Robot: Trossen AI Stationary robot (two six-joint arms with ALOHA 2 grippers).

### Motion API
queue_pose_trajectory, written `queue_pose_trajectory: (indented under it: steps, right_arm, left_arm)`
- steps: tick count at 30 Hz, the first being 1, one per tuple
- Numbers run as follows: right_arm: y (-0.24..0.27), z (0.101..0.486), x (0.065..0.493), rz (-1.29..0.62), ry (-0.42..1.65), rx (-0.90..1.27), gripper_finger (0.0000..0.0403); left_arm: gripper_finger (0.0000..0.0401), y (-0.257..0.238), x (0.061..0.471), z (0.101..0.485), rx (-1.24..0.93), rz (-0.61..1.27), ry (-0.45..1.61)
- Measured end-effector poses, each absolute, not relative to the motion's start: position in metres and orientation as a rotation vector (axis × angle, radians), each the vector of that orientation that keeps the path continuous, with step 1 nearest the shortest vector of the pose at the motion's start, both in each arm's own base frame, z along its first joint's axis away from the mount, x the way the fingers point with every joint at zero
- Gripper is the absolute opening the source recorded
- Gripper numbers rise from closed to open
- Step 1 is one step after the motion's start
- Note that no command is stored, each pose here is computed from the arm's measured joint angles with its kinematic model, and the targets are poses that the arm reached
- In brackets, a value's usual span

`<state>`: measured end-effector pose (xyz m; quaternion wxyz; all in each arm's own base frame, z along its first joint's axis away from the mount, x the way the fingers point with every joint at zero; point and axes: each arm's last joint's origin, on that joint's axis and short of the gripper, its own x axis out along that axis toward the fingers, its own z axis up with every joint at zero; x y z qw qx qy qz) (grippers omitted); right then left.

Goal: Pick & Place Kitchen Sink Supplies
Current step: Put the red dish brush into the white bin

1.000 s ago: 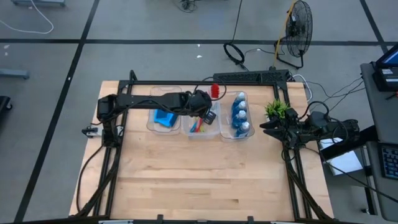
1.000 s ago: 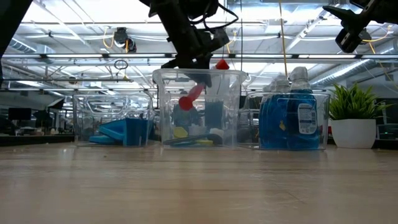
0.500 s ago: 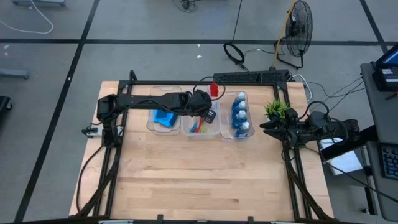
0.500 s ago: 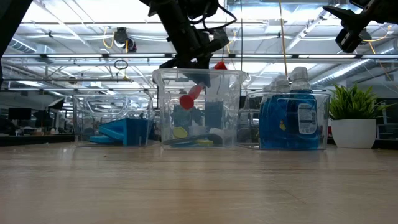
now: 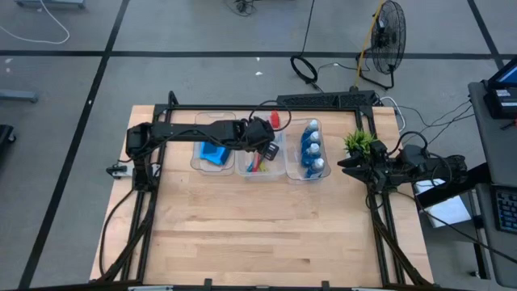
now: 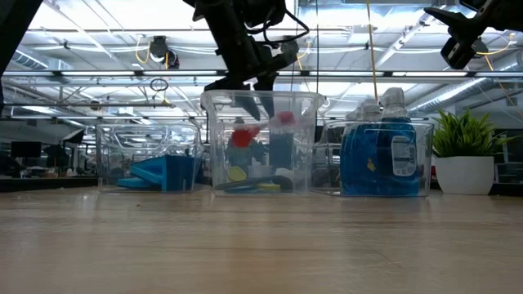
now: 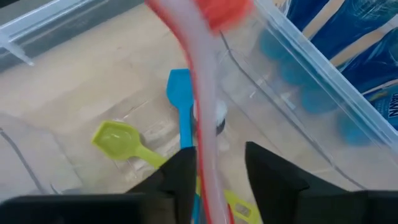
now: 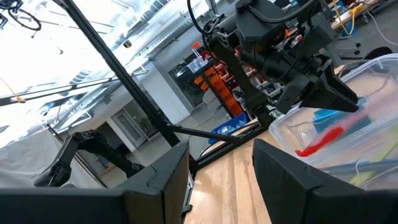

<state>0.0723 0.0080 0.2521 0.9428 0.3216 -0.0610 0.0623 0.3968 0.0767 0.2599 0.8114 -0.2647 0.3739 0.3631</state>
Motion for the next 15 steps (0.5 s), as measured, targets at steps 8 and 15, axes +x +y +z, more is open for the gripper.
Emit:
queue_pose_trajectory:
  steps: [8, 15]
  right_arm:
    - [0.0080, 0.2521, 0.0723, 0.127, -0.124, 0.656, 0.0167]
    - [0.0080, 0.2521, 0.0723, 0.127, -0.124, 0.656, 0.0167]
  left_arm:
    - [0.0222, 0.0764, 0.3966, 0.2597, -0.534, 0.750, 0.819]
    - [0.0261, 0.0752, 0.3971, 0.2594, -0.481, 0.680, 0.857]
